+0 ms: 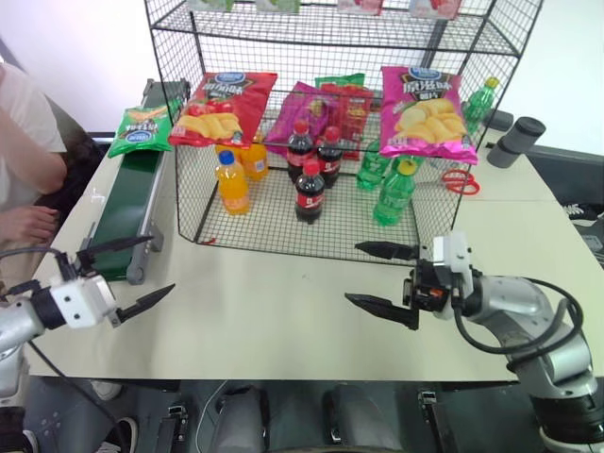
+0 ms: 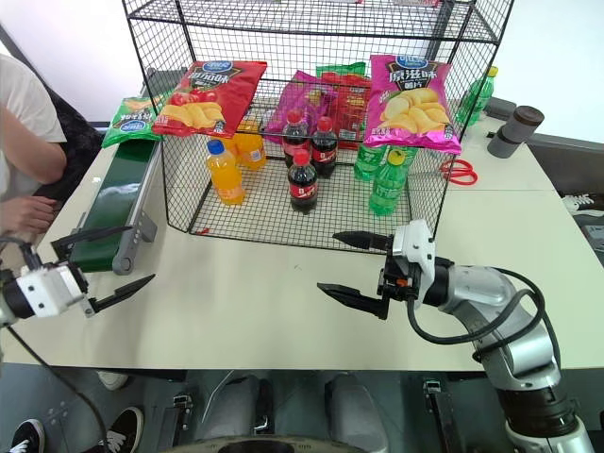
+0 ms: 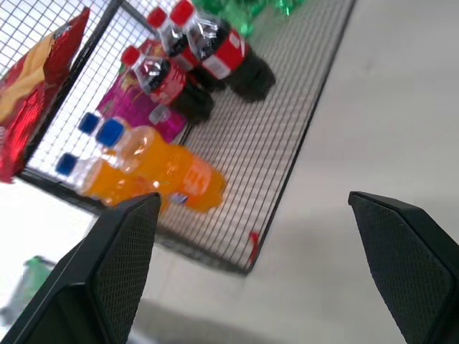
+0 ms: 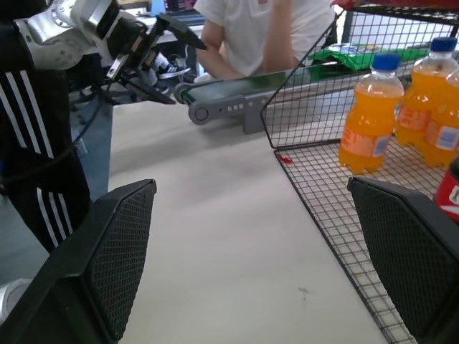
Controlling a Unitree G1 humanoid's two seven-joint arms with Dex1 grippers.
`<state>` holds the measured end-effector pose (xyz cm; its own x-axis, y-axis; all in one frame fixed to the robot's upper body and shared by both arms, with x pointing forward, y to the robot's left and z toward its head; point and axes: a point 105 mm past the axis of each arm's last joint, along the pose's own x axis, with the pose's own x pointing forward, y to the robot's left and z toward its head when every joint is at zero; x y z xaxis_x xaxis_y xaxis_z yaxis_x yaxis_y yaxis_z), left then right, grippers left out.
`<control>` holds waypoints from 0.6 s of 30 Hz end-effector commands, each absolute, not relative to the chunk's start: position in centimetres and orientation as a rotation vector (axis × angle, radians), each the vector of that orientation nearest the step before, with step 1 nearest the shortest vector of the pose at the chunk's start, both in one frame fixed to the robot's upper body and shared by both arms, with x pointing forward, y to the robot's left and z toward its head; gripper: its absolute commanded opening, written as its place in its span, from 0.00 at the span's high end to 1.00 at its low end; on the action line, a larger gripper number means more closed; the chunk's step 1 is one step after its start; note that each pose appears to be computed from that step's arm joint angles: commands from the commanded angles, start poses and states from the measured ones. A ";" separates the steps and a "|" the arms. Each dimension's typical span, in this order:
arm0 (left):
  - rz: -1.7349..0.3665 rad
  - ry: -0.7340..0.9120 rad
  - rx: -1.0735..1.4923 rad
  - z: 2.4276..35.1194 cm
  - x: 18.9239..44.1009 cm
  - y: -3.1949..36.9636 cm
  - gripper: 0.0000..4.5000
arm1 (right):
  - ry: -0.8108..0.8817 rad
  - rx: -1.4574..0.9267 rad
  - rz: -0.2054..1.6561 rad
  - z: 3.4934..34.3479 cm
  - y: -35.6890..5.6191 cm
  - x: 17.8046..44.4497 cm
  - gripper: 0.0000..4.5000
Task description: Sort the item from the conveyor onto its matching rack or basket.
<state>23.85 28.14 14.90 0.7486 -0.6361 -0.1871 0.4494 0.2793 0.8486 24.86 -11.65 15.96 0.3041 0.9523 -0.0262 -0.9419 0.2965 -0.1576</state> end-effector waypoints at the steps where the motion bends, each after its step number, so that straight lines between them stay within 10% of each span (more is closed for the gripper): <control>1: -0.517 -0.177 1.229 15.9 23.2 31.6 0.00 | -0.114 -0.190 1.296 15.9 -10.6 25.0 0.01; 18: -0.217 0.029 1.401 14.0 23.7 36.5 0.00 | -0.166 -0.223 1.329 15.4 -8.3 25.0 0.01</control>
<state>23.46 35.95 13.44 0.9730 -0.1661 -0.1605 0.1909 0.1872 0.9636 25.23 -8.67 14.51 0.2446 0.9693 -0.0253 -0.9494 0.2341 -0.2094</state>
